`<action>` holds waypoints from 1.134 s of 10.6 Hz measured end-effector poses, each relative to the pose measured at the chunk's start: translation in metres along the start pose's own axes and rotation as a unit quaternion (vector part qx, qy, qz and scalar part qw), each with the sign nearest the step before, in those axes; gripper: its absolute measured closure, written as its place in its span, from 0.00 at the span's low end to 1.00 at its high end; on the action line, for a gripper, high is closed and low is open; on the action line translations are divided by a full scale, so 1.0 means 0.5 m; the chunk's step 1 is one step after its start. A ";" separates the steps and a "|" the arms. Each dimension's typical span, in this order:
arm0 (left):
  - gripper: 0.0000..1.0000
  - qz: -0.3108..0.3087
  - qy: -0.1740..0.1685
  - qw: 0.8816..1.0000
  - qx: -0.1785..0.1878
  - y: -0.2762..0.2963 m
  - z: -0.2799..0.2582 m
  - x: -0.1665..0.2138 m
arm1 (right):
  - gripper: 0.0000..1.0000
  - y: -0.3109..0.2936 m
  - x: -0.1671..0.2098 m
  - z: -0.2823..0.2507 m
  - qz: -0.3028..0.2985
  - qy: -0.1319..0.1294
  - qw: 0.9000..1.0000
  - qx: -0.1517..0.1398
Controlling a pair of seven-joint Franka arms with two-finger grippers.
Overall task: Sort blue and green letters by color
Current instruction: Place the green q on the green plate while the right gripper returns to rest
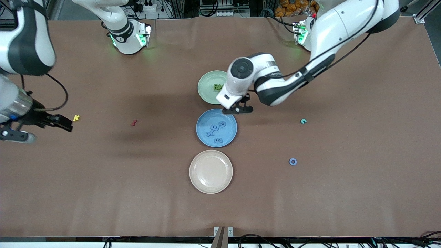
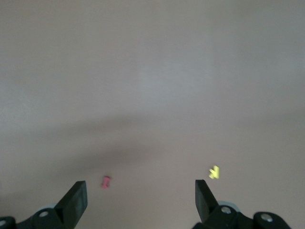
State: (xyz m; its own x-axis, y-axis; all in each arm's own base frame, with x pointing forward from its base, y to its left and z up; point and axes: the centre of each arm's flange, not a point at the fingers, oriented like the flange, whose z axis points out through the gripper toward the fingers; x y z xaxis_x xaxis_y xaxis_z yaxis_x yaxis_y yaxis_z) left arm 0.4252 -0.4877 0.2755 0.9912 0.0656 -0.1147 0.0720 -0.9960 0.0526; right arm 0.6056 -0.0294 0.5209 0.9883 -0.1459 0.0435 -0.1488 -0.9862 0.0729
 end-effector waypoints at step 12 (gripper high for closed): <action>0.22 -0.058 0.051 0.996 0.041 0.155 0.182 -0.255 | 0.00 0.070 -0.094 -0.314 0.004 0.022 1.000 -0.008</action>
State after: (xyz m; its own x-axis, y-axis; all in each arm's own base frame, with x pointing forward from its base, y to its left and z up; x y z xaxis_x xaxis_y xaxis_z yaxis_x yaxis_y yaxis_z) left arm 0.2944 -0.5786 0.2039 0.9832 0.1822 -0.0134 0.1816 -0.9827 -0.0375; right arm 0.5489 -0.0449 0.6778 0.9848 -0.1495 0.0882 -0.1572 -0.9836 0.0878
